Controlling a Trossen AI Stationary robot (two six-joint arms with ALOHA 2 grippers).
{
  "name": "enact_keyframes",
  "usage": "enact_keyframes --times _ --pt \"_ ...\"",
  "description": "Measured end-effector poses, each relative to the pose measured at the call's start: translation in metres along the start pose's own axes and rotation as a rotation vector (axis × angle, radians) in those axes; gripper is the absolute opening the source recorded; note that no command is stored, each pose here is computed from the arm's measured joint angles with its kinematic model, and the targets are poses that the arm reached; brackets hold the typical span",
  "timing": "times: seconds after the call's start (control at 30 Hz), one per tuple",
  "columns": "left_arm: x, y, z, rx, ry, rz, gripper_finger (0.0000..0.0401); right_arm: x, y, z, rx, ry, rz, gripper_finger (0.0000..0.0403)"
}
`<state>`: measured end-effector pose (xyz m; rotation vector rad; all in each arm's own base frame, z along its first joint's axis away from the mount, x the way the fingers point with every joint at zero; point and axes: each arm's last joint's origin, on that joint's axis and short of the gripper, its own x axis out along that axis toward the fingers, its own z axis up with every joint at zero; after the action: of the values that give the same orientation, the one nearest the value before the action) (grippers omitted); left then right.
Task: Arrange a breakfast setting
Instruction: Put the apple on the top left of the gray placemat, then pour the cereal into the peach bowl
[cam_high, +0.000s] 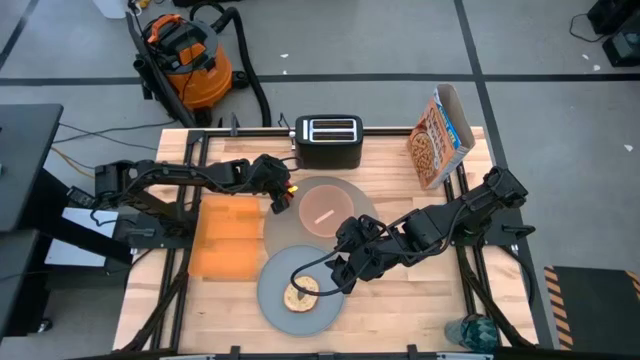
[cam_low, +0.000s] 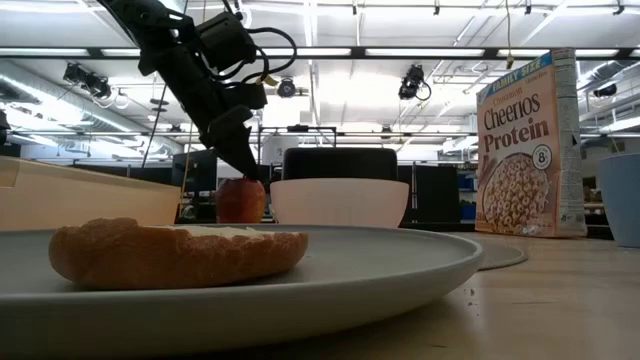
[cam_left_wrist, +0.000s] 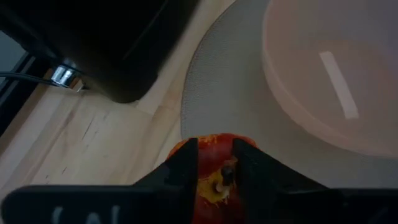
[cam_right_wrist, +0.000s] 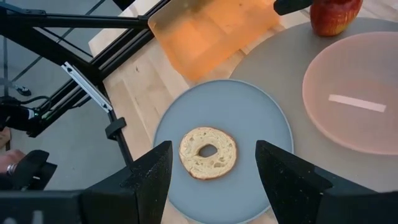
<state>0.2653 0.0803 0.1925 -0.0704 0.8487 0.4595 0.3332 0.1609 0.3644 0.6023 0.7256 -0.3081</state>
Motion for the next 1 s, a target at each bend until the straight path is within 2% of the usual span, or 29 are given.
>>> enact_keyframes --times 0.2,0.53,0.87,1.0 --pt "0.000 0.003 0.000 0.001 0.005 0.008 0.0139 0.001 -0.001 0.002 -0.012 -0.003 -0.004 0.0237" --pt "-0.007 0.005 0.002 0.001 0.008 0.010 0.0144 0.003 -0.004 0.006 -0.042 0.007 -0.004 0.0237" --pt "-0.026 0.007 0.033 0.016 -0.025 0.008 0.0144 0.006 -0.002 0.015 -0.043 0.013 0.081 0.0237" --pt "-0.043 0.010 0.050 0.023 -0.032 0.007 0.0144 -0.003 -0.006 0.022 -0.010 -0.005 0.089 0.0237"
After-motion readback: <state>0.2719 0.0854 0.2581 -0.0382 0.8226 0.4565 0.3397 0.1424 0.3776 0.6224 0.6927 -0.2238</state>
